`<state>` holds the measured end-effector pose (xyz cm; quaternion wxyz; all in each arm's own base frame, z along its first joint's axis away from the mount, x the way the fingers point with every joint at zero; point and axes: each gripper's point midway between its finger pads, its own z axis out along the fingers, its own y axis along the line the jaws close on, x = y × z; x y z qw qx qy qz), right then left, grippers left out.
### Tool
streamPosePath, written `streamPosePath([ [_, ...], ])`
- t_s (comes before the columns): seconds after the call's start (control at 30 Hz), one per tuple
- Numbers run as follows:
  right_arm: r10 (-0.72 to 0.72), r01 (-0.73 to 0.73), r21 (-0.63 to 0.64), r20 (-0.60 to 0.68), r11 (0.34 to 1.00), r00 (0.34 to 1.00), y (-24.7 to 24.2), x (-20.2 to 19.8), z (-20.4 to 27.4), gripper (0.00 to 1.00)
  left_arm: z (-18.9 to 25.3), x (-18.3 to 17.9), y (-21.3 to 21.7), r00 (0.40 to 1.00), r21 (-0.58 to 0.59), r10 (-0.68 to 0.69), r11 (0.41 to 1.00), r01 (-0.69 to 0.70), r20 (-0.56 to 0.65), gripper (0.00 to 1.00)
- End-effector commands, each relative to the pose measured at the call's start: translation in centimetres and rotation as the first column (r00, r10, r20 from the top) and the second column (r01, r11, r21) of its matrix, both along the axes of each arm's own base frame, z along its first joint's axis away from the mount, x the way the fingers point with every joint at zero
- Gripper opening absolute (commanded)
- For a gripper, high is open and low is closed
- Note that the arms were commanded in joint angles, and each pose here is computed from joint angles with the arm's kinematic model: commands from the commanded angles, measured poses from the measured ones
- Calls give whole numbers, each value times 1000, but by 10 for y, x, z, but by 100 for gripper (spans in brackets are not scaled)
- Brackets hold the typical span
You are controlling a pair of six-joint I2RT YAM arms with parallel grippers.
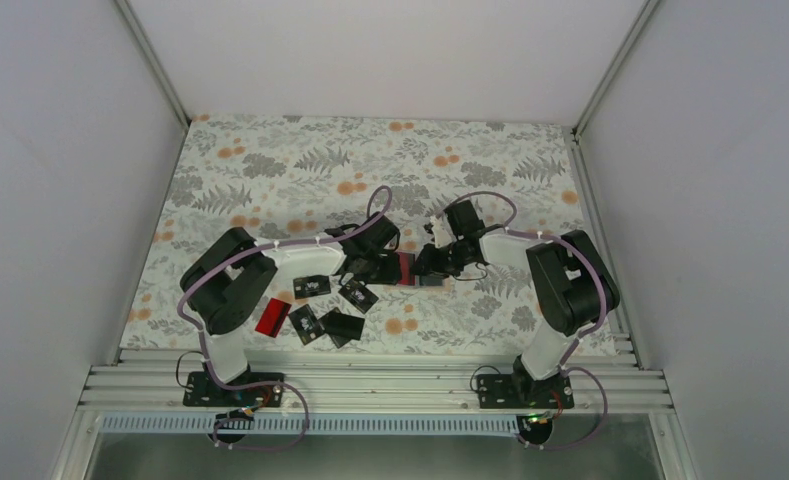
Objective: Put the credit cards into the card holder
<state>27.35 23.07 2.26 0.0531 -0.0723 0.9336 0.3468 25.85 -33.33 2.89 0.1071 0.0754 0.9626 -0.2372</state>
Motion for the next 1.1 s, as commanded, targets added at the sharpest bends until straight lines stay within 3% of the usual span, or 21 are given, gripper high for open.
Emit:
streamPosePath([
  [0.0, 13, -13, -36, 5, 999, 1000, -3, -4, -14, 15, 3, 5, -9, 1000, -24, -11, 1000, 11, 5, 33],
  [0.7, 11, -12, -36, -11, 999, 1000, -4, -10, -19, 13, 8, 7, -16, 1000, -57, -22, 998, 23, 4, 31],
  [1.07, 7, -8, -29, -9, 1000, 1000, -4, -11, -16, 13, 15, 12, -22, 1000, -80, 1, 997, 0, 9, 23],
])
